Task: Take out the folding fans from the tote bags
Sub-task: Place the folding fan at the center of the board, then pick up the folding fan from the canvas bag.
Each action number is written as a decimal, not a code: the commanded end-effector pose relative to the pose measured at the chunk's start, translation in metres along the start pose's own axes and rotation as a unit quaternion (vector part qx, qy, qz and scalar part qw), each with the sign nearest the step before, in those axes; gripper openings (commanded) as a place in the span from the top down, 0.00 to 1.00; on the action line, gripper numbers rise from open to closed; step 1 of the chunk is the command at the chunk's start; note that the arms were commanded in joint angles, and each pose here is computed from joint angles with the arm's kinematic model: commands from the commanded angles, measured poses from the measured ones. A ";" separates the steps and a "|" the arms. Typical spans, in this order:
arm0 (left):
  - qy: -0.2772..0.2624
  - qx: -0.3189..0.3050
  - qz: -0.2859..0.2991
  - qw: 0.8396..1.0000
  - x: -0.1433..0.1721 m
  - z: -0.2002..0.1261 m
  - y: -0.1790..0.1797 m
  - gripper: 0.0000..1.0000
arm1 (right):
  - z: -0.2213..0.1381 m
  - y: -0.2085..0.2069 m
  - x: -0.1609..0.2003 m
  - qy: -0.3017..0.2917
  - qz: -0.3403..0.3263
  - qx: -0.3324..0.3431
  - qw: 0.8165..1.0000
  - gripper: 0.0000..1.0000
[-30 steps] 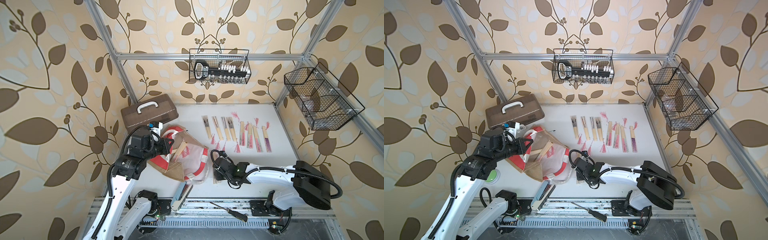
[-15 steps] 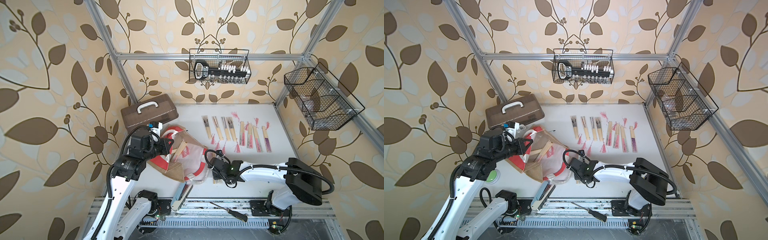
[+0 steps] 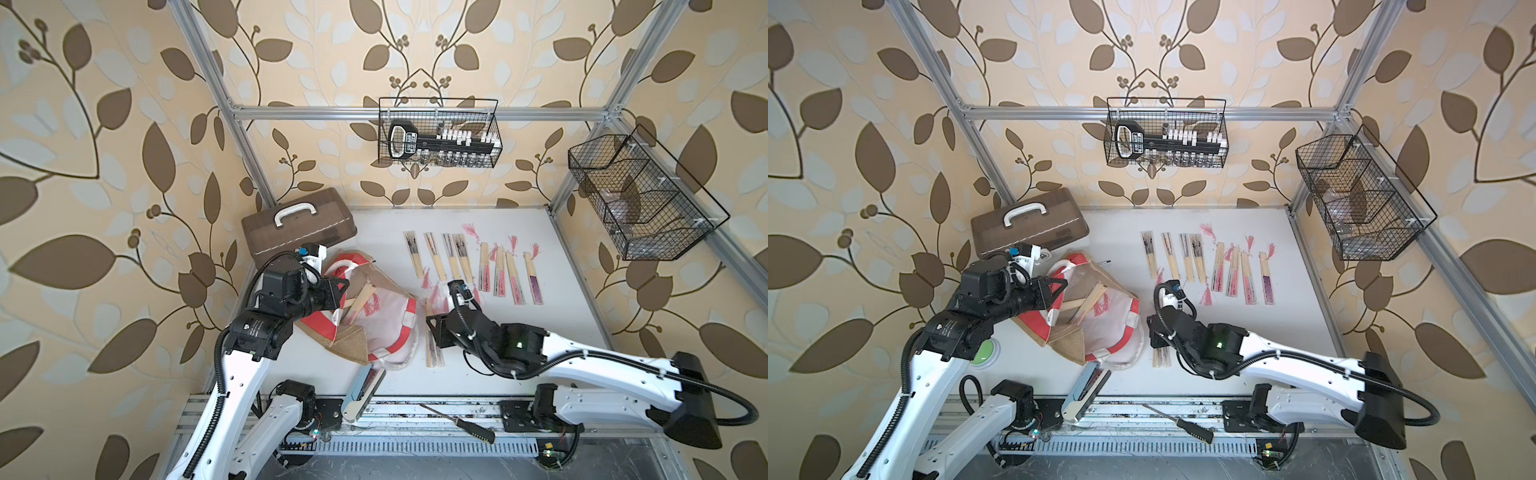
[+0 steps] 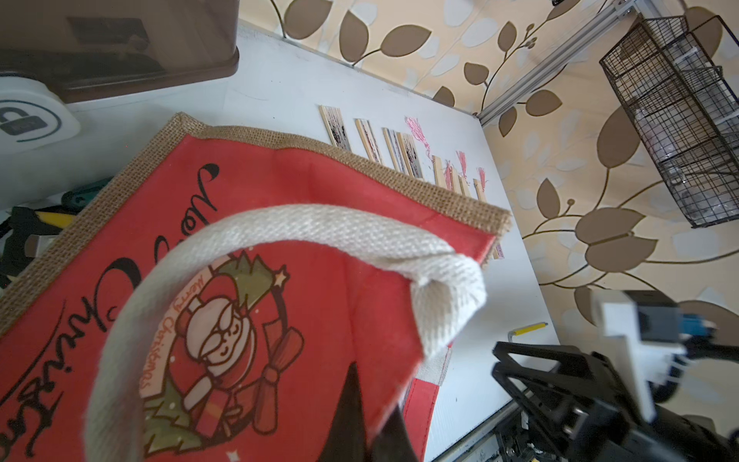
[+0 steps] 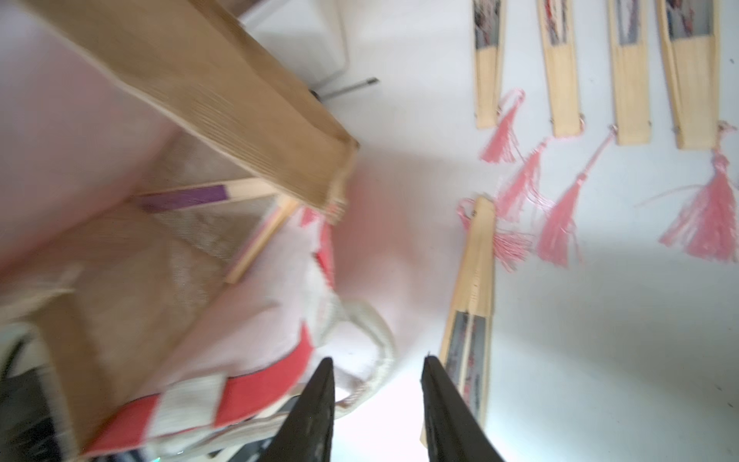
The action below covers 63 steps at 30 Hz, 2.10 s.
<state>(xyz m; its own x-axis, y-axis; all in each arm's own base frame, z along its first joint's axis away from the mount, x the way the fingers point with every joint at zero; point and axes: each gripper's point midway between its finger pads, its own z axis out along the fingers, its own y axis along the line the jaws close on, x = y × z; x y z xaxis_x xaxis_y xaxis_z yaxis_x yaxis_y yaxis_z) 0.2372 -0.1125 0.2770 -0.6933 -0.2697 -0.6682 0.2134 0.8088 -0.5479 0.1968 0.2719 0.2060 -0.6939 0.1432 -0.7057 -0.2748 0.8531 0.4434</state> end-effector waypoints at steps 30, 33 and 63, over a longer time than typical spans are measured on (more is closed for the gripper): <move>-0.031 0.150 0.087 0.984 -0.012 -0.017 -0.058 1.00 | 0.153 0.112 0.055 -0.030 0.116 -0.056 0.991 0.61; -0.031 0.152 0.087 0.984 -0.010 -0.015 -0.057 1.00 | 0.162 0.105 0.054 -0.038 0.129 -0.055 0.989 0.60; -0.018 0.167 0.095 0.981 -0.001 -0.005 -0.054 1.00 | 0.247 0.095 0.083 0.051 0.265 -0.067 0.961 0.57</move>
<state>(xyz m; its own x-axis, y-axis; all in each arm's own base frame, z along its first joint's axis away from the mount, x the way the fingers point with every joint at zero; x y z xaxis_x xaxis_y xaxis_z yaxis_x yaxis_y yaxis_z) 0.2213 -0.1484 0.2913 -0.6670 -0.1655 -0.7265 0.4686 0.6648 -0.5817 0.2770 0.4818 0.0587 -0.8079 0.4646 -0.3626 0.0118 0.6278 0.7783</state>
